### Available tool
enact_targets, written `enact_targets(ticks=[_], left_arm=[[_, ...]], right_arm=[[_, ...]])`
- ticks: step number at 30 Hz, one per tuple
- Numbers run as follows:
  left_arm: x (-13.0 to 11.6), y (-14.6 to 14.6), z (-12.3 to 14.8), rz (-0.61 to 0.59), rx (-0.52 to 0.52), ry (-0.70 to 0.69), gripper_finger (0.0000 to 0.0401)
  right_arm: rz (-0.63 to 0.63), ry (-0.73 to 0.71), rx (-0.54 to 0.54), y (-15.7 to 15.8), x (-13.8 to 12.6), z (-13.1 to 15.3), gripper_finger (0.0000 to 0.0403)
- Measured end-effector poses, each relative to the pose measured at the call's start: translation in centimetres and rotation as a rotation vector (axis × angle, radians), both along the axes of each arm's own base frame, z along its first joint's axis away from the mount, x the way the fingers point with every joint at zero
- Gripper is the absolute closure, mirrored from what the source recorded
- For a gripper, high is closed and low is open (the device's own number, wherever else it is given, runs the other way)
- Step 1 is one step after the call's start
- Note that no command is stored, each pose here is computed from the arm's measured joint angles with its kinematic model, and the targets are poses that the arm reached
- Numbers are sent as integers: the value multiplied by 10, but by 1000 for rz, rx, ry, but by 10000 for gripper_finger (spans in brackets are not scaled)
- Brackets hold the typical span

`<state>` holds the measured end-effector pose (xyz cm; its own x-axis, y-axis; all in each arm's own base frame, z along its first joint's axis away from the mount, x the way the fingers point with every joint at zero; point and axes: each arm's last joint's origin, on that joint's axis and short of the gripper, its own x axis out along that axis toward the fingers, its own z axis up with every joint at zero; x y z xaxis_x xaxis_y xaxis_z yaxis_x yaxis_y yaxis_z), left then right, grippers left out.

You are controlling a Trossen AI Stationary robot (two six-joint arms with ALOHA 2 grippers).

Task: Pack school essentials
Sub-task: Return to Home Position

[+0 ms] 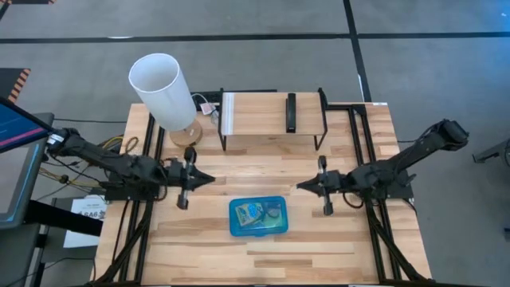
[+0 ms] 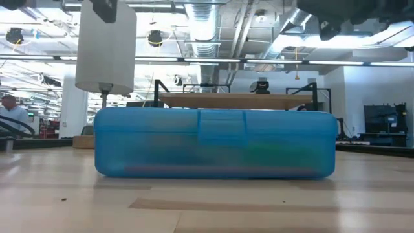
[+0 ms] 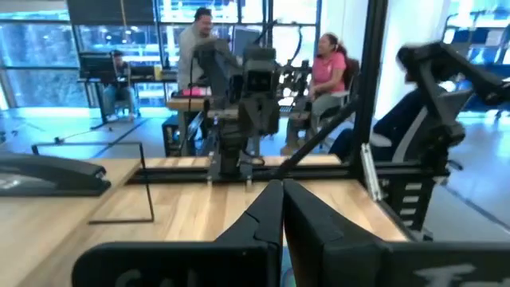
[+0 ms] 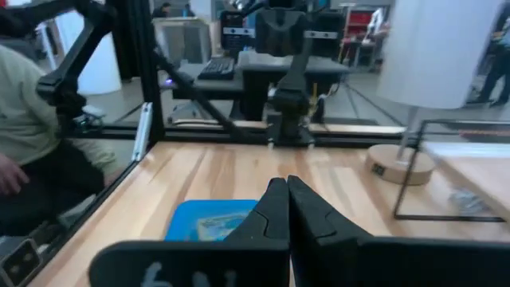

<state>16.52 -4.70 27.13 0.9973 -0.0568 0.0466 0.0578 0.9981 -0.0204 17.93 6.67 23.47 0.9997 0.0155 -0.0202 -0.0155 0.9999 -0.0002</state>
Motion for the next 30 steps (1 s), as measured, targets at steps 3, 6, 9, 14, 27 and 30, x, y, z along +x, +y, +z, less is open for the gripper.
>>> enact_targets(ticks=[3,6,9,14,27,30], left_arm=[[-15,7,5,13,0,-3,401],[-28,11,7,43,-2,5,401],[-36,15,5,61,-2,36,401],[-41,16,-8,67,4,30,401],[-52,36,-70,174,-7,-77,401],[-54,43,-76,199,-8,-75,401]], right_arm=[[-25,-14,-12,-10,-11,-7,395],[-58,-36,-22,-19,-20,-12,395],[-93,-46,-43,-28,-26,-18,395],[-147,-71,-72,-39,-35,-25,395],[-200,-152,-188,-53,-55,-33,395],[-243,-170,-198,-59,-60,-36,395]])
